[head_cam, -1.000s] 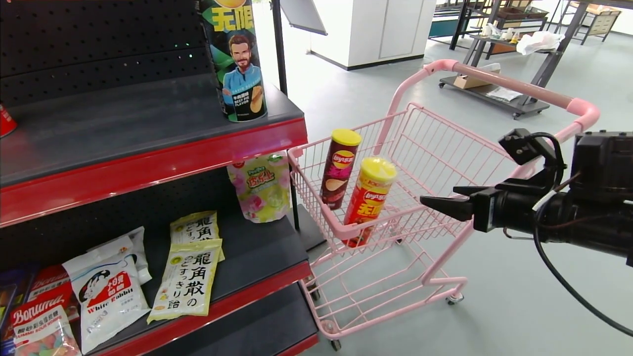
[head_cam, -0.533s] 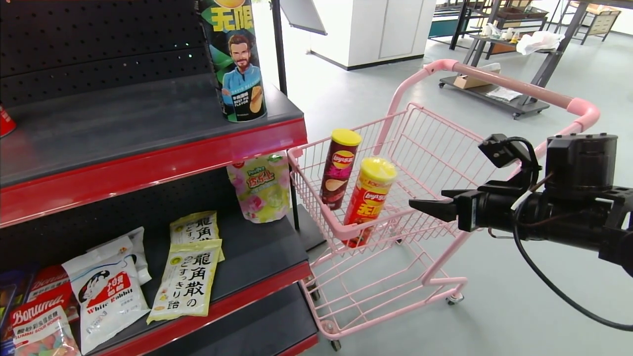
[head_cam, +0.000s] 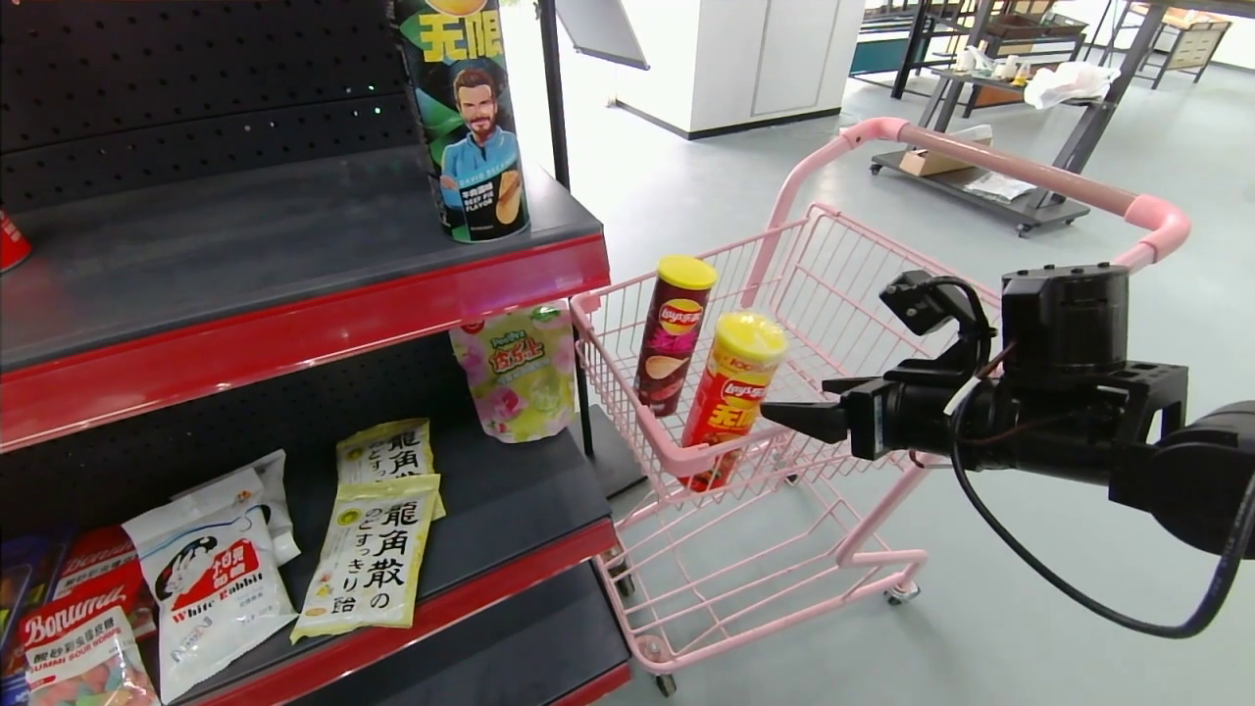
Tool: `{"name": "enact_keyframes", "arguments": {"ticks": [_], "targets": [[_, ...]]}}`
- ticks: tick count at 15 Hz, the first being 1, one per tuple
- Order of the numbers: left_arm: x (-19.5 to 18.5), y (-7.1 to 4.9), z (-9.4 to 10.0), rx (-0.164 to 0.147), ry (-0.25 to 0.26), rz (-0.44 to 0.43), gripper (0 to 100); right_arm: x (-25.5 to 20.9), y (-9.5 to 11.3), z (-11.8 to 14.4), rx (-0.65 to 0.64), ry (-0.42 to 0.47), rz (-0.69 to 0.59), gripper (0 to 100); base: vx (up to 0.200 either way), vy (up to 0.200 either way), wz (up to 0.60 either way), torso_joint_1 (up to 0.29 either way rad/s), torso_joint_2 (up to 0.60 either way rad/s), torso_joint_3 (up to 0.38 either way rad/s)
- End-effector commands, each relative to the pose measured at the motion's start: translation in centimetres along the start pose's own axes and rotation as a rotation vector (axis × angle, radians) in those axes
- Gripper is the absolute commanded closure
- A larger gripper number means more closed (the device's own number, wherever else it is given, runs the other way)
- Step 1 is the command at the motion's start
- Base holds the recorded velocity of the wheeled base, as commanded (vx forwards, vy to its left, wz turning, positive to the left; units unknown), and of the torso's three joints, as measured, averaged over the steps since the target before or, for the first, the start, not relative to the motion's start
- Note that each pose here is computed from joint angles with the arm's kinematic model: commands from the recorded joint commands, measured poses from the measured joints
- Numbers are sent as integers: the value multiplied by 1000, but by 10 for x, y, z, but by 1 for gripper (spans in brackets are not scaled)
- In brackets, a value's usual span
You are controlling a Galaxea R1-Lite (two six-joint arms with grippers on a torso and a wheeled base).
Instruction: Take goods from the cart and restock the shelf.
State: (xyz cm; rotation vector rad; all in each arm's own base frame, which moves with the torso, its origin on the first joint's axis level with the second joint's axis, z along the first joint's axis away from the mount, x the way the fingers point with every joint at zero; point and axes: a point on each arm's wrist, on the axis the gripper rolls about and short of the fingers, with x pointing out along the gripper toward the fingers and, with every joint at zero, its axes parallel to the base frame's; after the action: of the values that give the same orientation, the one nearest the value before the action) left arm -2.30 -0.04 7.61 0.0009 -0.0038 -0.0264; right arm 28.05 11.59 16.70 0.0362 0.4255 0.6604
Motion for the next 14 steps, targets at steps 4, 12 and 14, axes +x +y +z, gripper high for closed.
{"name": "enact_keyframes", "arguments": {"ticks": [4,12,14], "targets": [[0,0,0,-1,1,0,0,6,2,-4,0,19,10,0,0,0,0,0,0,0],[0,0,0,1,1,0,0,40,-3,3,-7,20,19,0,0,0,0,0,0,0],[0,0,0,1,1,0,0,54,-7,6,-9,13,3,0,0,0,0,0,0,0]]}}
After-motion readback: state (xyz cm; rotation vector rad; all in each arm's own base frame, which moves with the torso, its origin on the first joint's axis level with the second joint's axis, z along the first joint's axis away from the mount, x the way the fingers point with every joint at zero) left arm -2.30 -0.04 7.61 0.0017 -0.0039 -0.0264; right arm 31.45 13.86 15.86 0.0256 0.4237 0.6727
